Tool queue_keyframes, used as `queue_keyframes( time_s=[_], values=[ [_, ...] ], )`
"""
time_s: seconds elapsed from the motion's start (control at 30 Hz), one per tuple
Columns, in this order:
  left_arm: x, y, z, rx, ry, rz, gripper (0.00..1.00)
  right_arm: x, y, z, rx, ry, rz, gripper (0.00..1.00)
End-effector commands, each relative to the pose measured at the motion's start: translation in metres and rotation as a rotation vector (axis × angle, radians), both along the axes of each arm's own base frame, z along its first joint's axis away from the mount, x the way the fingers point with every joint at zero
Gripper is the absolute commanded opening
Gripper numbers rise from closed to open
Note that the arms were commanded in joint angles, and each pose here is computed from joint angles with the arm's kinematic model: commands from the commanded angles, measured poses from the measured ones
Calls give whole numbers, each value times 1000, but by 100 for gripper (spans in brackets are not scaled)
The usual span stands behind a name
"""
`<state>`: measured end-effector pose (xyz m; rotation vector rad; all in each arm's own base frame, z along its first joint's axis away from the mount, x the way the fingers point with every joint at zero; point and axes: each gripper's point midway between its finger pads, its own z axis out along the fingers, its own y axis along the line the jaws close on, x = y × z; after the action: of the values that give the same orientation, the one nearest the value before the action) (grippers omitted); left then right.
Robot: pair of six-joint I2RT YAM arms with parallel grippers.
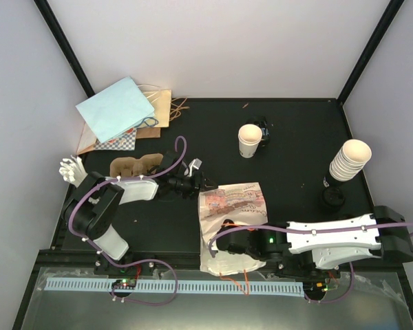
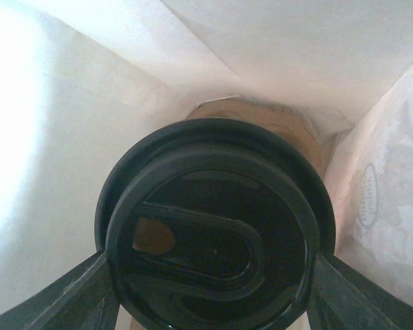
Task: Pack the takeout coffee
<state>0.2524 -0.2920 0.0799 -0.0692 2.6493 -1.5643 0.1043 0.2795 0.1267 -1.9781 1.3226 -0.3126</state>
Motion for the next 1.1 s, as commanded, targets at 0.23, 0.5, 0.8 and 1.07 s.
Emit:
queue_keyframes(
  time_s=[0.23, 0.5, 0.8, 1.07],
  values=[
    [-27, -4, -11, 2, 135, -69, 54, 38, 3, 29, 58, -128, -160, 43],
    [-22, -7, -10, -1, 132, -69, 53, 35, 1, 42, 80, -99, -165, 42],
    [-19, -9, -9, -7, 138, -70, 53, 38, 1, 33, 75, -132, -163, 42],
    [-22, -8, -11, -5, 148, -70, 52, 34, 10, 37, 104, -96, -148, 43]
  ],
)
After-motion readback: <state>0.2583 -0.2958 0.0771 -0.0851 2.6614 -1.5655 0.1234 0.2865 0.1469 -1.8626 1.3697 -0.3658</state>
